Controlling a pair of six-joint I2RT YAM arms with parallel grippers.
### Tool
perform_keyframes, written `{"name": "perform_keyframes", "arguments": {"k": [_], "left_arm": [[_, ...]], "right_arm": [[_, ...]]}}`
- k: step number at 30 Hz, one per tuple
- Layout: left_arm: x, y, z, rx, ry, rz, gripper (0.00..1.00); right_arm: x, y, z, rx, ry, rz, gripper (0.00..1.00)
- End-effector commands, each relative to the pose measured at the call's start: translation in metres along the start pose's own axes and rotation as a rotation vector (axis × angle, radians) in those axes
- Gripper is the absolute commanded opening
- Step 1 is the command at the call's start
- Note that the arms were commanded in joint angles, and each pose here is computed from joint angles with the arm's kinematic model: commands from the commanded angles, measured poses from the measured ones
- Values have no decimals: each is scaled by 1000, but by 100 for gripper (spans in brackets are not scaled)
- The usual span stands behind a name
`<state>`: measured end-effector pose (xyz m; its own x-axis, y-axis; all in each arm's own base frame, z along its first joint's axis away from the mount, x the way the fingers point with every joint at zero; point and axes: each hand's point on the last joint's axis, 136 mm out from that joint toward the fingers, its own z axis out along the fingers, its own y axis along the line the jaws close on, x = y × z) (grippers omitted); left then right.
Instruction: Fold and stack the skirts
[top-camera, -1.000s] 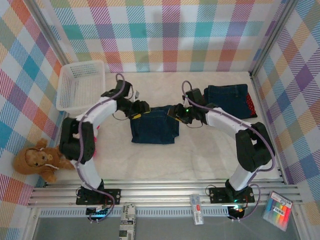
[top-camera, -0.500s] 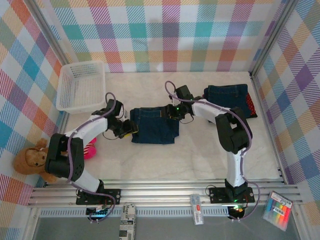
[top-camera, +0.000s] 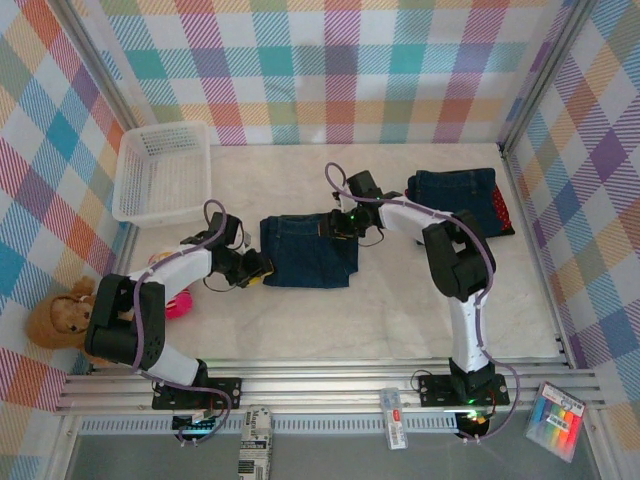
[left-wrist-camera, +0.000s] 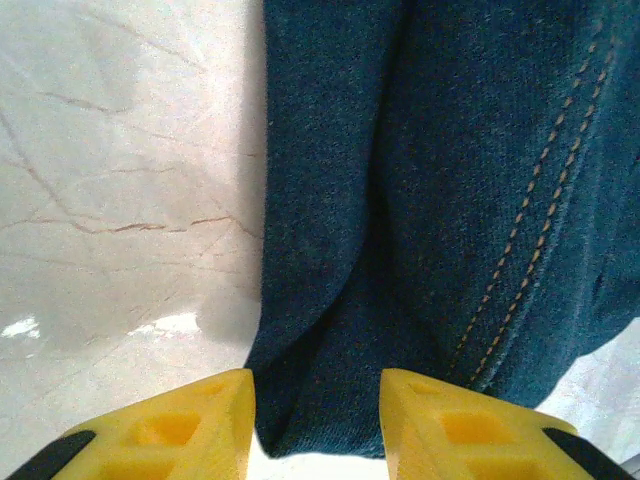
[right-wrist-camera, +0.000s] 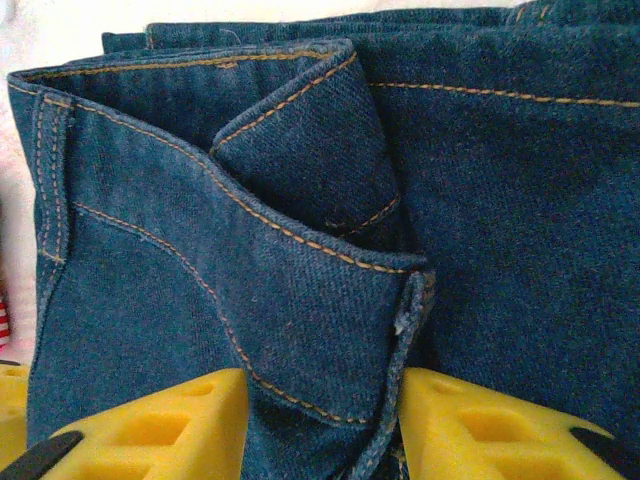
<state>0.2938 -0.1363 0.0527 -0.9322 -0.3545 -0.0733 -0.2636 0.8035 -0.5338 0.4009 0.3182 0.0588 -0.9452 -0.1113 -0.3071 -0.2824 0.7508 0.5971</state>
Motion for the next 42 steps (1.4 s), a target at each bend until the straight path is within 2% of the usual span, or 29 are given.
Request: {"name": "perform_keyframes", "arguments": {"k": [1,5,7,9,12,16,20,28,34,38,39,42], "left_arm": [[2,-8,7,81,28,-27,39],[3,-14,17,152,49,-68,38],[4,-13,19,157,48,-83,34],[3,-7,18,124,30,-97,20],[-3,8,11,44,-29,-133,0],[-5,31,-9,-14,-124,-269,0],[-1,36,-19,5,-171,-379,0],[-7,33,-8,-1,-122,-477,0],[2,53,7,-78,-90,-523,0],[6,52,2,-86,-76,-490,25],[4,51,-6,-104,-94,-471,32],[-9,50,-45,-174,-216,-404,44]], "right_arm": [[-5,14,3,-45,2,-41,42],[-6,17,4,-51,1,-45,37],[-7,19,4,-58,-5,-50,28],[-11,24,-1,-60,-23,-57,17],[-26,33,-27,-34,-117,-90,9],[-43,38,-63,-7,-233,-99,4],[-51,46,-73,-28,-284,-126,2],[-84,47,-35,-77,-244,-152,4],[-85,11,10,-9,-156,-142,5],[-81,13,22,-51,-115,-149,6],[-82,15,22,-61,-111,-148,6],[-82,20,21,-82,-109,-151,7]]}}
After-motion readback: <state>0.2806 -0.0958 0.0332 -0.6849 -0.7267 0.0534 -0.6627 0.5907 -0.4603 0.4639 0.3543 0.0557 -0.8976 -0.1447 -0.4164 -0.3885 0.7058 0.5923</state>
